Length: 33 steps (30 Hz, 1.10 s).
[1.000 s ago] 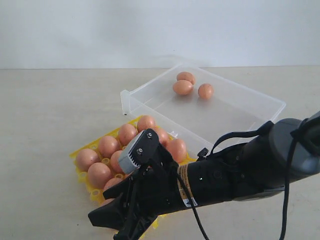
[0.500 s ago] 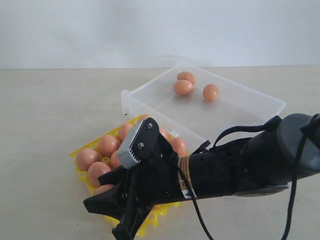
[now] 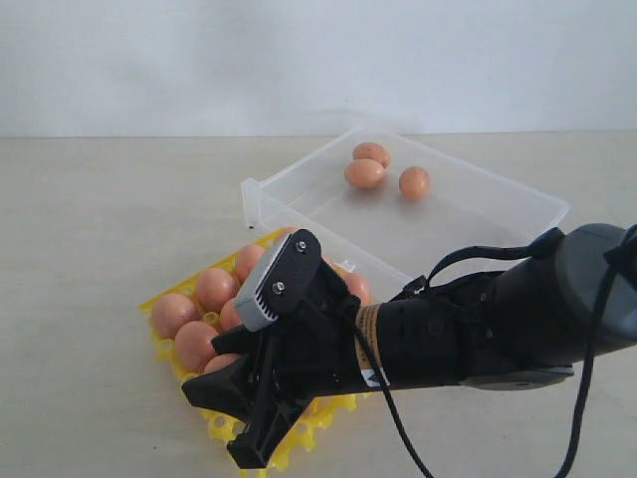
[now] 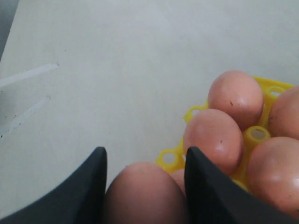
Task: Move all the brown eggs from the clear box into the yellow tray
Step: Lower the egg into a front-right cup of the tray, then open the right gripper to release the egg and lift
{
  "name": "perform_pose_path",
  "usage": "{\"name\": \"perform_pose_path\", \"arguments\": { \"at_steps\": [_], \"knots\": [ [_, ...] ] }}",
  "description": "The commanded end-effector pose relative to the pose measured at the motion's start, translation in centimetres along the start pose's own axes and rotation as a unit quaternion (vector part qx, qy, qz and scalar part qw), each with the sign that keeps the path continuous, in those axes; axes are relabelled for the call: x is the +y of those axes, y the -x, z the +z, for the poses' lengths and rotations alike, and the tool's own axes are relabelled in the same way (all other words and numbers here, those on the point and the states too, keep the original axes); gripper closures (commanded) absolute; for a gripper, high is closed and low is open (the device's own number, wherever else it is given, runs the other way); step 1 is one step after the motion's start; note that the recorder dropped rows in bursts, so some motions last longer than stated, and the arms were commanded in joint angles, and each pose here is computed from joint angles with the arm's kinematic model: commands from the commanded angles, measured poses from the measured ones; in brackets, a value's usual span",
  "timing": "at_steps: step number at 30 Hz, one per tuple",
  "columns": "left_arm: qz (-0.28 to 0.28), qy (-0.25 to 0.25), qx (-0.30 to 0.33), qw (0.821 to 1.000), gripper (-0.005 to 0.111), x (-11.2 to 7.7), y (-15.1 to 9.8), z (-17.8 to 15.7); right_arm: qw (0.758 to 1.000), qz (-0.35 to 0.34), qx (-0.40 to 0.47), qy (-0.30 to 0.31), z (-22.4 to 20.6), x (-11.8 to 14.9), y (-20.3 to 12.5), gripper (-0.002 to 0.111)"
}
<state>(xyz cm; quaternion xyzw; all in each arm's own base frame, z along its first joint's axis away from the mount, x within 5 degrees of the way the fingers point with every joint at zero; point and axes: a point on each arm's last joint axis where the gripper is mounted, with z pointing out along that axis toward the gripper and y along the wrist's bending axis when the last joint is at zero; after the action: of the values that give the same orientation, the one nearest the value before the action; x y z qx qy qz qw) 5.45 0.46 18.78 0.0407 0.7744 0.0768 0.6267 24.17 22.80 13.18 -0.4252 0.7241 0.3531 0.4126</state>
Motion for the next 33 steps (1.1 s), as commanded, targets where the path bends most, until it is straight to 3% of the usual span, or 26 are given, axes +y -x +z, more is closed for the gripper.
{"name": "perform_pose_path", "arguments": {
  "at_steps": [1, 5, 9, 17, 23, 33],
  "knots": [
    [-0.002, 0.001, 0.0, 1.0, 0.103, 0.0, -0.1, 0.0, 1.0, -0.002, 0.006, -0.012, 0.0, -0.2, 0.1, 0.073],
    [-0.002, 0.001, 0.0, 1.0, 0.103, 0.0, -0.1, 0.0, 1.0, -0.002, 0.006, -0.012, 0.0, -0.2, 0.1, 0.066],
    [-0.002, 0.001, 0.0, 1.0, 0.103, 0.0, -0.1, 0.0, 1.0, 0.0, 0.006, -0.012, 0.0, -0.2, 0.1, 0.066],
    [-0.002, 0.001, 0.0, 1.0, 0.103, 0.0, -0.1, 0.0, 0.998, 0.067, 0.002, -0.005, 0.0, -0.1, 0.1, 0.066],
    [-0.002, 0.001, 0.0, 1.0, 0.103, 0.0, -0.1, 0.0, 0.996, 0.074, 0.036, 0.034, -0.1, 0.7, -0.4, 0.066],
    [-0.002, 0.001, 0.0, 1.0, 0.103, 0.0, -0.1, 0.0, 0.995, 0.068, 0.069, 0.005, -0.1, 0.2, -1.1, 0.066]
  ]
}}
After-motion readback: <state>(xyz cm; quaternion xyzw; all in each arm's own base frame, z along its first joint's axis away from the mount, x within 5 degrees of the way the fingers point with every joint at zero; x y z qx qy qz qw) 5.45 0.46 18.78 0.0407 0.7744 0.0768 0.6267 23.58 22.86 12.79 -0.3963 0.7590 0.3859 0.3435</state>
